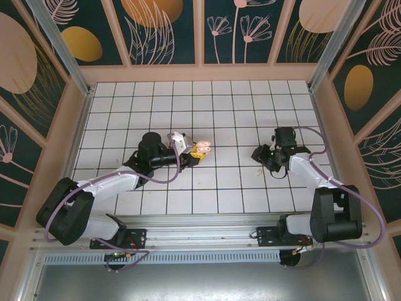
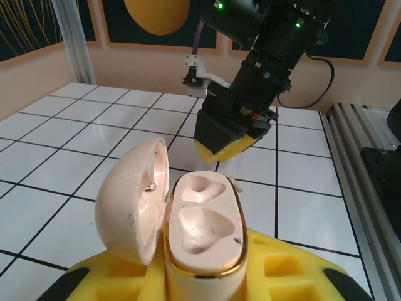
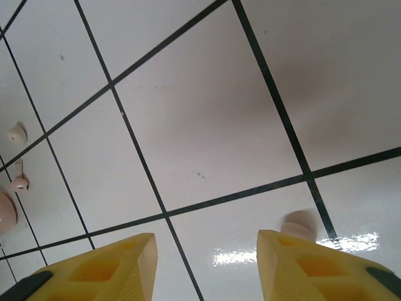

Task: Insert wireless bluetooth earbuds into charging case

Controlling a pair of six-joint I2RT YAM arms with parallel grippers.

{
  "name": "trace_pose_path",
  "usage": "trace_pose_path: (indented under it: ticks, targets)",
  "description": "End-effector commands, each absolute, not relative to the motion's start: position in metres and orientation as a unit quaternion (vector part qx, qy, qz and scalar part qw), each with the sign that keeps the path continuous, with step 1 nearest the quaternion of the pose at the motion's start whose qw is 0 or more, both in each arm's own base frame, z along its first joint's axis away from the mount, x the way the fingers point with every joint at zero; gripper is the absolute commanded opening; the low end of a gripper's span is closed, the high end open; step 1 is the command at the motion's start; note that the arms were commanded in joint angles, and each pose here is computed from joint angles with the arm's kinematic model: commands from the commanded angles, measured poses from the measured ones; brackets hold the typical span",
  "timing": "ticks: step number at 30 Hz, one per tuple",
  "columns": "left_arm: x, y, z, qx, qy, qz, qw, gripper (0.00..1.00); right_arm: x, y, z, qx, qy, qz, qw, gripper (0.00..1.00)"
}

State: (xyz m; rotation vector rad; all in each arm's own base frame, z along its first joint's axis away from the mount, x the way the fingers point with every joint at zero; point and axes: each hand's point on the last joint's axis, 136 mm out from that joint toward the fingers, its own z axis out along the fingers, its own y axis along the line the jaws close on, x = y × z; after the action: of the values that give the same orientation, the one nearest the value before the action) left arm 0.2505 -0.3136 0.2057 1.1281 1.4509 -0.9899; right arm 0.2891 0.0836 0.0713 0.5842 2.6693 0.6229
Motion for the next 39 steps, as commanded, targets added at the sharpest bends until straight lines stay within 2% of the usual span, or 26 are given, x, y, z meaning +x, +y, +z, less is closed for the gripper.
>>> trace_pose_path:
  ticks: [1, 24, 39]
  targets:
    - [0.249, -0.314, 0.219, 0.472, 0.584, -0.408, 0.519, 0.24, 0.280, 0.084, 0.070, 0.214, 0.940, 0.221, 0.151, 0.47]
    - [0.251, -0.314, 0.220, 0.472, 0.584, -0.403, 0.522, 0.24, 0.289, 0.095, 0.068, 0.210, 0.938, 0.240, 0.136, 0.45]
    - [0.252, -0.315, 0.217, 0.473, 0.588, -0.404, 0.517, 0.24, 0.284, 0.102, 0.046, 0.192, 0.959, 0.184, 0.097, 0.41]
